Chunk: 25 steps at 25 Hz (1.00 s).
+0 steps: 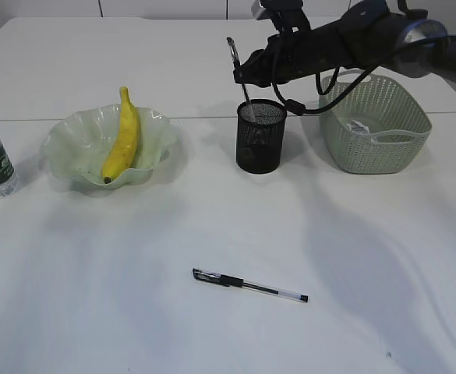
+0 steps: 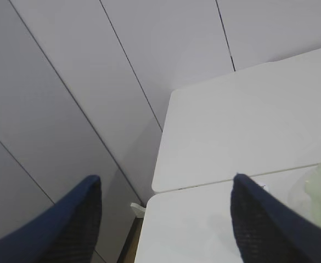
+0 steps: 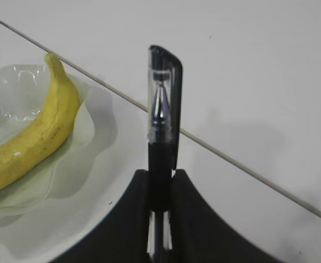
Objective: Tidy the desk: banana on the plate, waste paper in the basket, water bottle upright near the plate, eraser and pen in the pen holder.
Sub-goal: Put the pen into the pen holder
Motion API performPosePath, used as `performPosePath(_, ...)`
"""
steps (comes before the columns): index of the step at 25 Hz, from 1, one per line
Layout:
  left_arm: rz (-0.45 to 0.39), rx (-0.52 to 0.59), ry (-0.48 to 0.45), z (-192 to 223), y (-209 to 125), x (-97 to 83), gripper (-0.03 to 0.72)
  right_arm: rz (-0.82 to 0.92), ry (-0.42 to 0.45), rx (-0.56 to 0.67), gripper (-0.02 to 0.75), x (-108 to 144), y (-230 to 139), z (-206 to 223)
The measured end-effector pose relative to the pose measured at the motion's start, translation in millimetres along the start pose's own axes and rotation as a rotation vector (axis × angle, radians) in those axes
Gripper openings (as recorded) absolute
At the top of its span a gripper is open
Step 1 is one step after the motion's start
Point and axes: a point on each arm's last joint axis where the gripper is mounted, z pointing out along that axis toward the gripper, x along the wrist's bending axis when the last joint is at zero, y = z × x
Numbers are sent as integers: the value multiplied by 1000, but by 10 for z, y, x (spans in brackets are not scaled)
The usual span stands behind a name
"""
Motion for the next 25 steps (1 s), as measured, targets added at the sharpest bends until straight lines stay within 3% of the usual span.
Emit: performPosePath(25, 2, 0, 0, 0, 0, 0, 521, -10, 14, 33, 64, -65, -48, -47)
